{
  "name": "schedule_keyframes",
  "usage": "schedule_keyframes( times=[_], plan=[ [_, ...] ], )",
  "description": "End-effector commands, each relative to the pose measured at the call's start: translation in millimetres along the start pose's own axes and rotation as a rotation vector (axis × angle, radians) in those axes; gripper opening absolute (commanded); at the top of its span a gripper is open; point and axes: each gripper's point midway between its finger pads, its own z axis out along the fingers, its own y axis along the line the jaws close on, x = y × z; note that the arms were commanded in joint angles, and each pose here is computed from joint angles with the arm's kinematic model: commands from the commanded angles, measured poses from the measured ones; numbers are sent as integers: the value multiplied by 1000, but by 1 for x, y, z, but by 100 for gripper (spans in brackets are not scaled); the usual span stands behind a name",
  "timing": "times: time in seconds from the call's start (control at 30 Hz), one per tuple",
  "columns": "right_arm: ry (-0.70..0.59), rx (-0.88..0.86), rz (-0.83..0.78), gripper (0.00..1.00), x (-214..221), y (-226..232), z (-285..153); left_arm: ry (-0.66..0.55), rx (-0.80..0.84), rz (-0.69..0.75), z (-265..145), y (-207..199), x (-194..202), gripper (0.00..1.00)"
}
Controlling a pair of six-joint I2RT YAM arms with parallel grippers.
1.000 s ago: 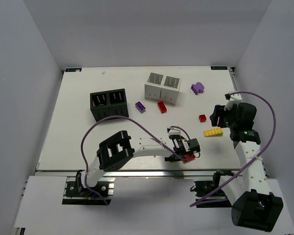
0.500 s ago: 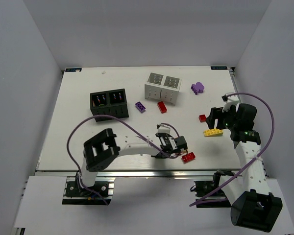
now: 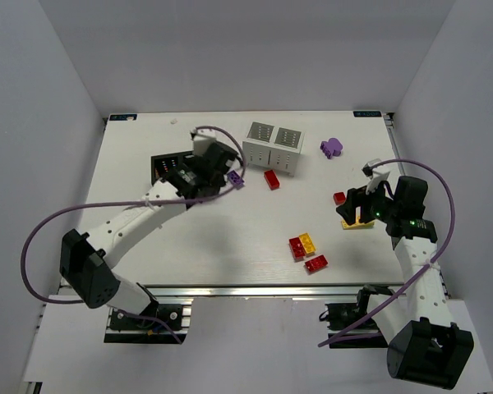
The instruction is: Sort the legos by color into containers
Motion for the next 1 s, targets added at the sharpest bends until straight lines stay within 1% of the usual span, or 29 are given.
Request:
schedule_keyframes(
  times=[0.0, 0.03, 0.13, 0.17, 0.23, 0.37, 0.4, 0.5, 0.53, 0.57, 0.63, 0.67, 0.7, 0.73, 0.8, 0.9, 0.97],
  plan=[
    [-13, -50, -42, 73, -1, 9, -2, -47, -149, 33, 29, 57, -30, 0],
    [-15, -54, -44, 74, -1, 10, -2, -68, -183, 0, 39, 78, -46, 0],
    [-12, -65, -49, 73, 0, 11, -2, -91, -207, -55, 54, 100, -69, 0],
    [-9, -66, -47, 73, 1, 12, -2, -91, -239, -78, 60, 116, -76, 0],
    [-6, -73, -47, 74, 1, 13, -2, -90, -244, -80, 71, 121, -81, 0],
    [-6, -78, -54, 74, 2, 14, -3, -61, -304, -99, 96, 144, -75, 0],
    [-6, -86, -55, 74, 2, 15, -2, -39, -305, -98, 105, 144, -68, 0],
    [-1, -101, -59, 75, 4, 17, -2, -27, -307, -107, 115, 149, -66, 0],
    [-2, -104, -61, 76, 4, 17, -2, -20, -314, -114, 120, 153, -65, 2],
    [-3, -110, -62, 76, 4, 19, -2, -20, -310, -116, 121, 152, -66, 8],
    [-2, -122, -63, 77, 4, 20, -2, -18, -317, -132, 125, 159, -69, 15],
    [-1, -124, -63, 78, 4, 21, -2, -7, -305, -130, 128, 157, -67, 25],
    [-2, -127, -63, 78, 4, 21, -2, -4, -299, -129, 128, 155, -67, 31],
    [-4, -128, -64, 78, 4, 21, -3, 0, -300, -134, 129, 158, -67, 39],
    [-3, -129, -61, 79, 4, 21, -3, -3, -281, -137, 126, 156, -67, 59],
    [-6, -143, -62, 80, 3, 24, -2, -21, -243, -140, 119, 152, -71, 72],
    [-4, -152, -61, 80, 4, 25, -2, -27, -233, -142, 116, 151, -73, 74]
  ],
)
